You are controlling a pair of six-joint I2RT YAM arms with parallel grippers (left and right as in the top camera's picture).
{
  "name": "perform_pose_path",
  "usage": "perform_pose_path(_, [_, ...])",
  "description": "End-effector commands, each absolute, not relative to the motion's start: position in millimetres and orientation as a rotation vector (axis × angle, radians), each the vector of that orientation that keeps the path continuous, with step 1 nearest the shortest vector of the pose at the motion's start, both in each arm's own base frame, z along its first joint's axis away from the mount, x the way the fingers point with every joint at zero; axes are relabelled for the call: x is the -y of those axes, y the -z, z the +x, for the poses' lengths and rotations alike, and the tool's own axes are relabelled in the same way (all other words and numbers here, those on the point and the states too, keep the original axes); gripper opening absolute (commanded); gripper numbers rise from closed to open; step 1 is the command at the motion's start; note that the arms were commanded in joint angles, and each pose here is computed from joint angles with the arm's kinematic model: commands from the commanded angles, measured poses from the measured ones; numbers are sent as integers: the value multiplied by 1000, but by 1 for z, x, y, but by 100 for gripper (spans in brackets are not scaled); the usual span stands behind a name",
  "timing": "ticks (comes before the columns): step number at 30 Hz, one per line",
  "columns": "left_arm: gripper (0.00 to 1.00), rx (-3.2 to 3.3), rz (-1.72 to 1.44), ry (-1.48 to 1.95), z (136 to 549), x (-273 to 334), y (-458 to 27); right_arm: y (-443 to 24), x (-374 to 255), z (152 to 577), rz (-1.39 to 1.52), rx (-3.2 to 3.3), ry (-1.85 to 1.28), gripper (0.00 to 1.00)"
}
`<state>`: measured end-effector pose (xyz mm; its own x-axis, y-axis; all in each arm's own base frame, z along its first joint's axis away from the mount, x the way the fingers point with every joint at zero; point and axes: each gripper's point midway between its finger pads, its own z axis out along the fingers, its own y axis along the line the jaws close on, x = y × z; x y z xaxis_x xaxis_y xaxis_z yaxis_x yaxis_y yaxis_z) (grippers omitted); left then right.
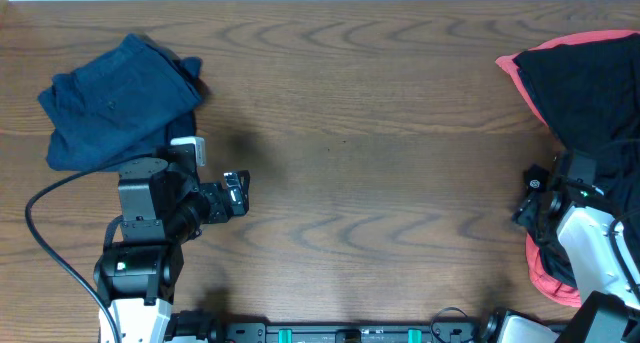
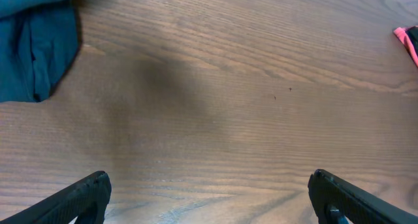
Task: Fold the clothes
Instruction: 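Reach the right gripper into the black clothing pile and grasp a black shirt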
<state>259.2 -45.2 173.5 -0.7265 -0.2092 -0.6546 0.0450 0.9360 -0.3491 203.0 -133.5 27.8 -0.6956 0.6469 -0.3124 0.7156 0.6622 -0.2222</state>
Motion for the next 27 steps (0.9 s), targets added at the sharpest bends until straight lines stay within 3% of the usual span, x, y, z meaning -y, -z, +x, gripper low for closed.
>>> perform_pose_path(1, [98, -2311, -127, 432, 263, 42, -186, -28, 141, 201, 1148, -2638, 531, 80])
perform_pose_path(14, [98, -2311, -127, 432, 263, 42, -186, 0, 125, 209, 1127, -2601, 362, 78])
perform_pose_path(27, [98, -2311, -127, 432, 263, 42, -186, 0, 126, 209, 1127, -2600, 365, 46])
